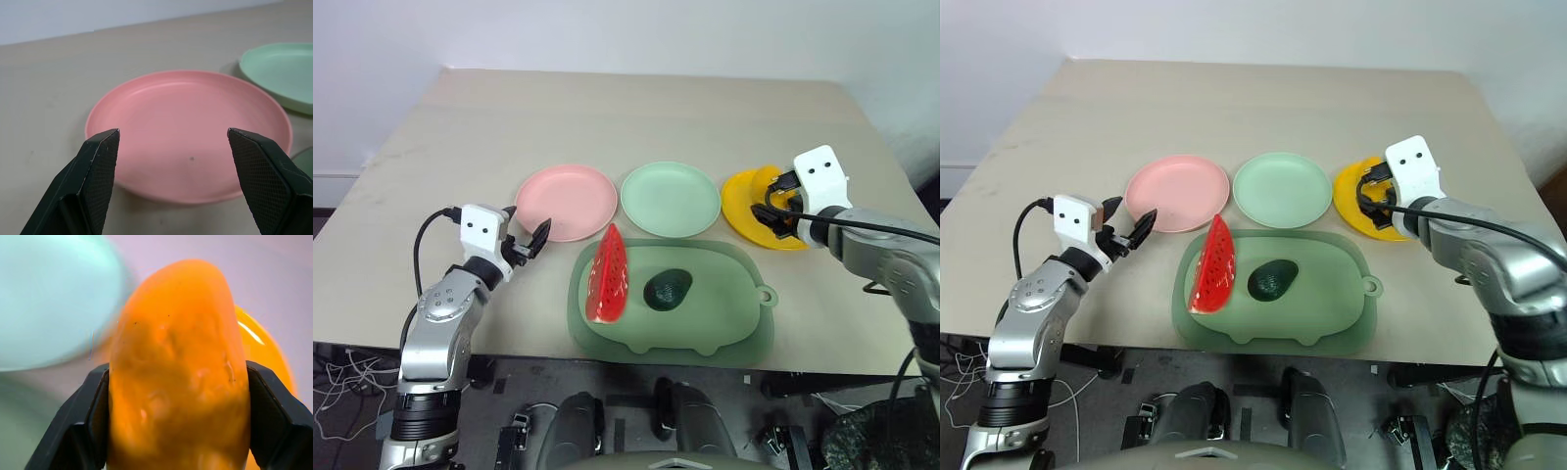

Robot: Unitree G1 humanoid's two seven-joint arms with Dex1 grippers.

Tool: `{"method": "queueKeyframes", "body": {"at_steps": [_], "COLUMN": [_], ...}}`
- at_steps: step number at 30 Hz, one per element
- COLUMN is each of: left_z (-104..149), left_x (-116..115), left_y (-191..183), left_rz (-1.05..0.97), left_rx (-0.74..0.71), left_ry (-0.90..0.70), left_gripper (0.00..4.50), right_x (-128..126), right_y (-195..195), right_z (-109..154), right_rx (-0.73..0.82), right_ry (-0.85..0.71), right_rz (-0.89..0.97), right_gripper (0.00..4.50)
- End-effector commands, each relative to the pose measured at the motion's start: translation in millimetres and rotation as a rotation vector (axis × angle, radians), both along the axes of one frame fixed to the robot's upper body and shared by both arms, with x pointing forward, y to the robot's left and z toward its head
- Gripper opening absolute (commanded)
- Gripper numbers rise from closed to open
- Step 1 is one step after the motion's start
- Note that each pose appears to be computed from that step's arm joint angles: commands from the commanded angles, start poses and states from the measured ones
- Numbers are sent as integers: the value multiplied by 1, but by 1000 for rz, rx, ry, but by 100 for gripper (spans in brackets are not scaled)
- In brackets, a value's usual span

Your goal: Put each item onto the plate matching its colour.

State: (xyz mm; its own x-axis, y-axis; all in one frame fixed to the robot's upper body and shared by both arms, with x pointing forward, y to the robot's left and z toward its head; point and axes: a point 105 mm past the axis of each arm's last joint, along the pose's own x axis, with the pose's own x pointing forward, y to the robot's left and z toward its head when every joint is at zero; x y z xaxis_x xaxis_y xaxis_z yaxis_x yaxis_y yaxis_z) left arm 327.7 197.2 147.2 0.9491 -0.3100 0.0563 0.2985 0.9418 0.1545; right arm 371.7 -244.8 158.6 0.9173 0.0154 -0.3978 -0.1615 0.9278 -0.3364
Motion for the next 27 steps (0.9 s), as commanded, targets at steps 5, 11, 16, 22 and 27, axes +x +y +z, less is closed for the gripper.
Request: {"method": "queueKeyframes", "body": {"at_steps": [5,11,16,22,27], "left_z": [20,19,15,14,16], "left_x": [-8,-14,-15,-9,-5], "left_y": [3,5,4,-2,-3], "left_rz": [28,49,37,0,-9], "left_rx": [17,12,15,21,21], "left_ry": [-87,-83,-65,-57,-63], "left_gripper": [371,371,371,371,371], "right_x": [20,5,-40,-109,-133], "right_y": [-19,0,42,99,123], "right_z": [5,55,88,50,30], "right_rx": [-79,-159,-37,54,198], "right_ry": [-63,-274,-375,-121,18], "right_rz": [39,230,552,997,1117], "right_gripper": [409,449,449,449,449]}}
